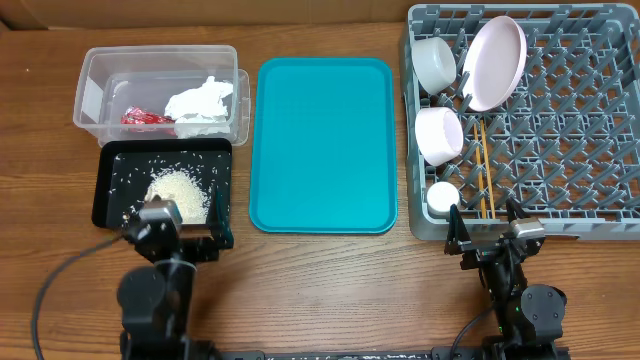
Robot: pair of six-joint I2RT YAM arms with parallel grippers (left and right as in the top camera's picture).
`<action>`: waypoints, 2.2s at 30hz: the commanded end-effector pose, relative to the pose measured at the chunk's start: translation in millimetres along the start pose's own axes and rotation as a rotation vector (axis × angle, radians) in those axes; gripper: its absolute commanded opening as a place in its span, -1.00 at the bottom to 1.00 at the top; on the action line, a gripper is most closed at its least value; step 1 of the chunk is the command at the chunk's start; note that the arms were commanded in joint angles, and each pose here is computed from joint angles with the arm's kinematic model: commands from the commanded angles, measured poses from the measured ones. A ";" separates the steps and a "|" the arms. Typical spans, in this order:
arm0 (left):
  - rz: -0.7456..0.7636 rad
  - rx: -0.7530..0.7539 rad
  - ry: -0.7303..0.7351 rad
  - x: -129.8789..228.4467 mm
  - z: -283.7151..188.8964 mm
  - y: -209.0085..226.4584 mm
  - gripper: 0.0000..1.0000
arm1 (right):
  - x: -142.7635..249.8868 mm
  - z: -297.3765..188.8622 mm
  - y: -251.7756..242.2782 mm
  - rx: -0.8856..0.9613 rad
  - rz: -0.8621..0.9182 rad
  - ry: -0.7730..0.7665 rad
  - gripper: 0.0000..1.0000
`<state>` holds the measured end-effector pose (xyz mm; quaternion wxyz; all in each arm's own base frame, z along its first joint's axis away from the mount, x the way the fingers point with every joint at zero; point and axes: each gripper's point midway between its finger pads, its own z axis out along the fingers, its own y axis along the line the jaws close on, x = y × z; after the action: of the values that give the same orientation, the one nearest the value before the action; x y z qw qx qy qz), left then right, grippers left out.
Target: Sort waste into correct bins and load items into the dishwasher
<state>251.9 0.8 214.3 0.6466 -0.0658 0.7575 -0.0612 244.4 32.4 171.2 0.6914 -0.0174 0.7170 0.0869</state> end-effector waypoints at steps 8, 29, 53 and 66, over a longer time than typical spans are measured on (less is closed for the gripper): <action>0.016 0.033 -0.106 17.0 -9.5 -0.4 1.00 | 0.7 -0.1 0.4 -0.003 0.000 -0.008 1.00; 0.026 0.005 -0.259 14.7 -4.0 8.5 1.00 | 0.7 -0.1 0.4 -0.003 0.000 -0.008 1.00; 0.025 -0.017 -0.084 56.8 3.3 14.9 1.00 | 0.7 -0.1 0.4 -0.003 0.000 -0.008 1.00; 0.025 -0.017 -0.084 56.8 3.3 14.9 1.00 | 0.7 -0.1 0.4 -0.003 0.000 -0.008 1.00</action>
<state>246.3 5.6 155.6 0.6753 -0.0722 0.7321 -0.0524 244.4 32.5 171.2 0.6914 -0.0174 0.7170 0.0869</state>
